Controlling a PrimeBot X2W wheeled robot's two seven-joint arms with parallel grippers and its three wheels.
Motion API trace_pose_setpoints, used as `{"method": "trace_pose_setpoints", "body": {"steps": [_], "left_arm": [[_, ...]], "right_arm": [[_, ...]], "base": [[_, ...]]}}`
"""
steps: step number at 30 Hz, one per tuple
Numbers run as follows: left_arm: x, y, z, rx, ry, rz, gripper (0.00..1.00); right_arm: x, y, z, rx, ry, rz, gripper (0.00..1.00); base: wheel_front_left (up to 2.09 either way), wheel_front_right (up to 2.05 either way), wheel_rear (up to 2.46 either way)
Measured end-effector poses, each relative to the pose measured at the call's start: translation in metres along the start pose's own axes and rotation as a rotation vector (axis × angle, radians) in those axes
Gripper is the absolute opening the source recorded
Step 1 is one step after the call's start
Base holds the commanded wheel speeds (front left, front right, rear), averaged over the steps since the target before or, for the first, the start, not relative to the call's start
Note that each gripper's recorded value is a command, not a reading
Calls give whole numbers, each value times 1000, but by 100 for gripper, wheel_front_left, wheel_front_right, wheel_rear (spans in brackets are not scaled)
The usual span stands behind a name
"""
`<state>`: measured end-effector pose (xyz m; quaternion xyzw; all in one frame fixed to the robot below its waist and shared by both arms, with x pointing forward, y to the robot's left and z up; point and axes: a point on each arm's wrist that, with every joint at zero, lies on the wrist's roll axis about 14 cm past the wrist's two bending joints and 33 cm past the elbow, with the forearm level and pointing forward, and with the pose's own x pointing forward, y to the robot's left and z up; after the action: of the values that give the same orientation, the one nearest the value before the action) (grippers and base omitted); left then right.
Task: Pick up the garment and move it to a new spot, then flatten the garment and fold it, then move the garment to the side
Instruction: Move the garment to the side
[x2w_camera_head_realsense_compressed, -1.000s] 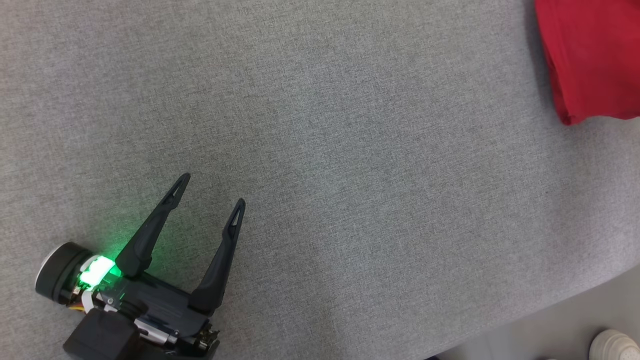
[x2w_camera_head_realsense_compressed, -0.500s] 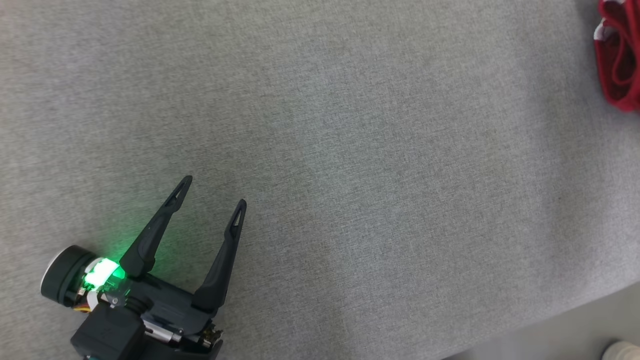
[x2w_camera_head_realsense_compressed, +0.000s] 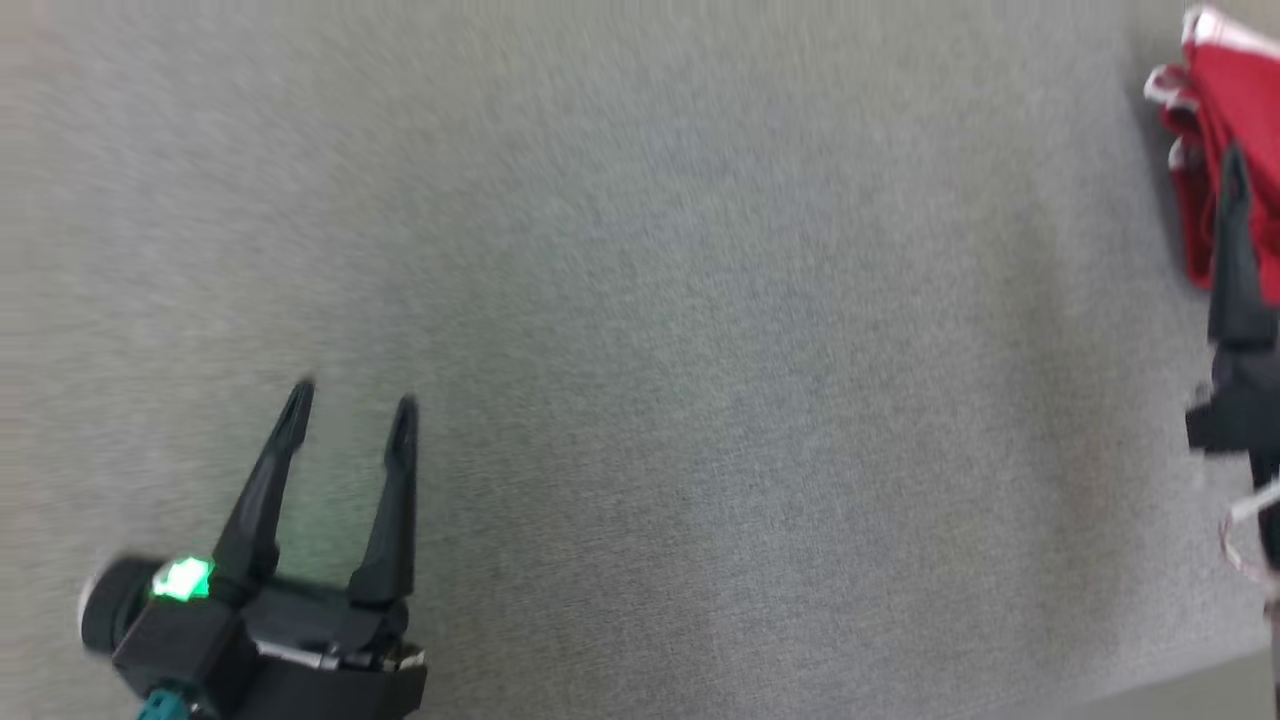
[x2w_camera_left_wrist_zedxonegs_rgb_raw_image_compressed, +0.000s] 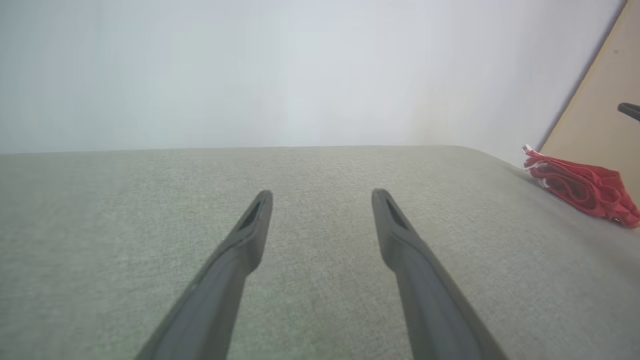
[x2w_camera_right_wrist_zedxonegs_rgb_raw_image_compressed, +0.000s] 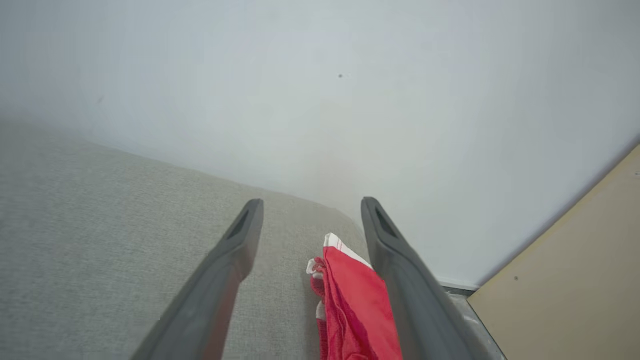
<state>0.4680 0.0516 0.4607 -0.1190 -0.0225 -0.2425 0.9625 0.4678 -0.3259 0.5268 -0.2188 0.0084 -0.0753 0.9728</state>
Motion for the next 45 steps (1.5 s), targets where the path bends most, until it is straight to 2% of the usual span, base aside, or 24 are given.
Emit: {"method": "trace_pose_setpoints", "body": {"steps": [6,13,20,31,38,45], "left_arm": [[-33,19,20,-10,-8,149,100],[-92,35,40,20,-11,304,100],[-139,42,64,66,-54,393,100],[-198,59,72,93,-70,529,100],[-218,64,67,82,-63,573,100],[-217,62,66,79,-60,565,100]], "right_arm": [[-37,9,14,149,-52,20,100],[-84,42,23,311,-81,84,100],[-118,67,28,449,-102,104,100],[-143,123,33,527,-91,244,100],[-148,129,39,532,-110,263,100],[-153,122,34,527,-106,240,100]], "base": [[0,0,0],[0,0,0],[0,0,0],[0,0,0],[0,0,0],[0,0,0]]}}
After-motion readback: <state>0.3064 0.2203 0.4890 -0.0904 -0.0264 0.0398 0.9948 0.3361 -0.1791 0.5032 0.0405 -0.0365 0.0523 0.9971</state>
